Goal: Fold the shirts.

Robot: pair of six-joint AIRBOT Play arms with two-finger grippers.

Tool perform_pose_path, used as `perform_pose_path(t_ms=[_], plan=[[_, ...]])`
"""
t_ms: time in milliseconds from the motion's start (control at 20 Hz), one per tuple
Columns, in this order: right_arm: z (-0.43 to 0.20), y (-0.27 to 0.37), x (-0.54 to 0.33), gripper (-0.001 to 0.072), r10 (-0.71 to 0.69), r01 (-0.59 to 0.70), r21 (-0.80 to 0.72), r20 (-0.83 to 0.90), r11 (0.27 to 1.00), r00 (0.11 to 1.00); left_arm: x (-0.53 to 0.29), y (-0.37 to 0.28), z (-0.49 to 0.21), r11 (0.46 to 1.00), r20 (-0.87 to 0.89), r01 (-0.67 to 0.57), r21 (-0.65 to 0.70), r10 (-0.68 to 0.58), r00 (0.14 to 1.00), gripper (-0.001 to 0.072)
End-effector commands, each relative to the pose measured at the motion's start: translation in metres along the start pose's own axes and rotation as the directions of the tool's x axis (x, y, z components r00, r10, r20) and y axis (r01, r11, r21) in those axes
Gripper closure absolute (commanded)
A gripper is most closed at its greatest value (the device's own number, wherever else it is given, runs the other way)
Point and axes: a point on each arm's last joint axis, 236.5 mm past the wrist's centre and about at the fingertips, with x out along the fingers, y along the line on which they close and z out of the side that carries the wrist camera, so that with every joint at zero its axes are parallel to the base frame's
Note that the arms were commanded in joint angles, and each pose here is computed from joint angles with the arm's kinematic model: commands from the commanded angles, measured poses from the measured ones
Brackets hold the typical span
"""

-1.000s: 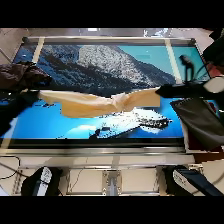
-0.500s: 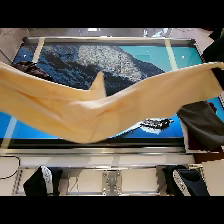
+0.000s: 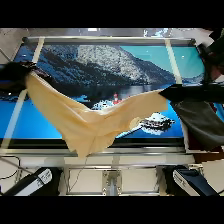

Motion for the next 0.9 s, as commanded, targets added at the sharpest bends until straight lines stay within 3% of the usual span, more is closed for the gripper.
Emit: perform_pose_path(t_ms=[0, 150, 300, 350, 450, 500, 600, 750, 850], plan=[[-0.048, -0.048, 0.092, 0.0697, 0.014, 0.002, 0.117, -0.132, 0.993, 0.991, 0.138, 0.049, -0.041, 0.988, -0.186, -0.151, 0.026, 0.153, 0.970, 0.0701], [-0.069, -0.079, 0.153, 0.0697, -0.030, 0.059, 0.169, -0.166, 0.984, 0.986, 0.211, 0.080, -0.043, 0.974, -0.133, -0.202, -0.104, 0.188, 0.973, 0.0701], [-0.065, -0.104, 0.191, 0.0695, -0.090, 0.116, 0.185, -0.140, 0.976, 0.986, 0.233, 0.098, -0.046, 0.967, -0.117, -0.219, -0.127, 0.205, 0.972, 0.0697], [-0.058, -0.115, 0.197, 0.0694, -0.120, 0.139, 0.191, -0.109, 0.972, 0.987, 0.230, 0.102, -0.042, 0.965, -0.105, -0.224, -0.133, 0.211, 0.972, 0.0601], [-0.038, -0.129, 0.195, 0.0683, -0.167, 0.170, 0.200, -0.035, 0.965, 0.985, 0.208, 0.109, -0.025, 0.961, -0.063, -0.234, -0.146, 0.227, 0.972, 0.0072], [-0.029, -0.132, 0.190, 0.0635, -0.170, 0.170, 0.201, -0.021, 0.965, 0.985, 0.190, 0.110, -0.017, 0.959, -0.051, -0.237, -0.154, 0.231, 0.972, 0.0043], [-0.012, -0.131, 0.174, 0.0413, -0.148, 0.151, 0.193, -0.027, 0.970, 0.989, 0.143, 0.107, -0.011, 0.954, -0.066, -0.238, -0.181, 0.230, 0.971, 0.0043], [-0.002, -0.132, 0.142, 0.0402, -0.120, 0.135, 0.159, -0.098, 0.978, 0.988, 0.073, 0.103, -0.027, 0.932, -0.087, -0.259, -0.254, 0.245, 0.966, 0.0102], [0.002, -0.137, 0.118, 0.0402, -0.130, 0.147, 0.155, -0.115, 0.977, 0.985, 0.047, 0.094, -0.074, 0.879, -0.111, -0.279, -0.388, 0.256, 0.960, 0.0102]])
